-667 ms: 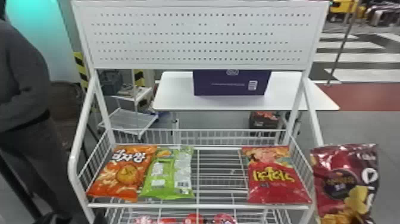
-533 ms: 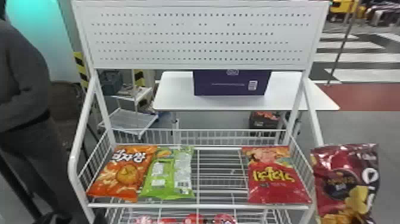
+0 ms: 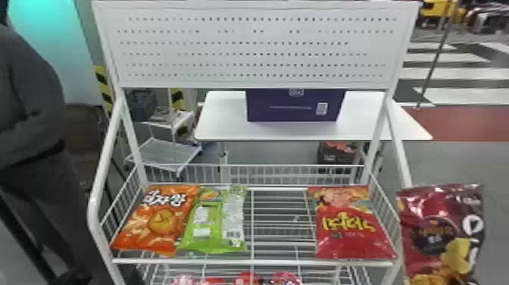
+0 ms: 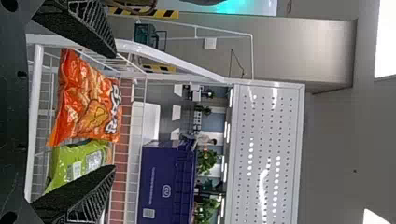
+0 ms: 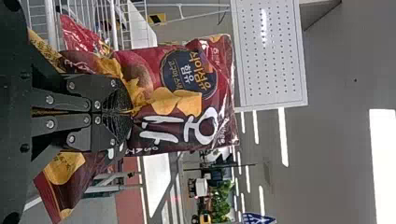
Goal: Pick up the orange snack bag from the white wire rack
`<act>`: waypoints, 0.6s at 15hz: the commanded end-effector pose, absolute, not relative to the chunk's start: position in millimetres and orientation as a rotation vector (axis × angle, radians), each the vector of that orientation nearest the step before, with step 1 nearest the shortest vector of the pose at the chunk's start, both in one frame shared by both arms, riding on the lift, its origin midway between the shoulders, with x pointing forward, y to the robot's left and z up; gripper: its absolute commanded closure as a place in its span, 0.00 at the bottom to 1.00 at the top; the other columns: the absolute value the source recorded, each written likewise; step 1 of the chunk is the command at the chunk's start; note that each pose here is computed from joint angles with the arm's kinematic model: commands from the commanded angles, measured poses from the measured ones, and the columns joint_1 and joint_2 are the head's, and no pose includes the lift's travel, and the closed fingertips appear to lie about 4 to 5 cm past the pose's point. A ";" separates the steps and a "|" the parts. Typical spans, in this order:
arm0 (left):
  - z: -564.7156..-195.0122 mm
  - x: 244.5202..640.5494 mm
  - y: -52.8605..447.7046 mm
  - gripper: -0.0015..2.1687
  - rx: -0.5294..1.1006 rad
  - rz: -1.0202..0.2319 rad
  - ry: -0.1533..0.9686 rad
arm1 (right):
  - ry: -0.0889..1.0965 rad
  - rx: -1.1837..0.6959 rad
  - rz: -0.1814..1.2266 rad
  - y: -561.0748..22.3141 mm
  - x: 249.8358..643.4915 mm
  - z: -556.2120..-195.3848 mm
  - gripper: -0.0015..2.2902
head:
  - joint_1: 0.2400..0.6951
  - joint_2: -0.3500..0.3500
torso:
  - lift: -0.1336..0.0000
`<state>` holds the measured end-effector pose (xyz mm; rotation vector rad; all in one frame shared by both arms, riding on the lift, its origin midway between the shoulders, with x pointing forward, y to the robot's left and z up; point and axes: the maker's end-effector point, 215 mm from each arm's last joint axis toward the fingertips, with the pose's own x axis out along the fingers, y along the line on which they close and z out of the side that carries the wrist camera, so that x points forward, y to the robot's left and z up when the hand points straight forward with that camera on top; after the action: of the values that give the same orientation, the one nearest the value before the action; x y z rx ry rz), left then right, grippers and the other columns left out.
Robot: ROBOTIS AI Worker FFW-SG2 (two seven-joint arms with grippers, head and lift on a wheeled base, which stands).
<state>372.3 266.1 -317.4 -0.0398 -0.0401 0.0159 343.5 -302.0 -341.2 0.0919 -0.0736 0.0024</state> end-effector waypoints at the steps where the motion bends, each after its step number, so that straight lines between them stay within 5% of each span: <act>1: -368.2 414.6 247.3 0.01 0.041 -0.015 0.095 | -0.072 0.095 0.004 -300.5 342.5 -341.7 0.92 | 0.57 0.50 | 1.00; 3: -400.8 463.2 245.4 0.01 0.093 -0.017 0.185 | -0.071 0.097 0.006 -299.2 341.4 -341.2 0.92 | 0.57 0.50 | 1.00; 9: -408.1 552.6 269.5 0.02 0.079 0.024 0.214 | -0.062 0.091 0.001 -302.6 338.7 -343.5 0.92 | 0.57 0.50 | 1.00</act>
<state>538.2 264.5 -403.5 0.0887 0.2026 0.0152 338.4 -302.7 -342.3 0.0913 -0.0652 0.0010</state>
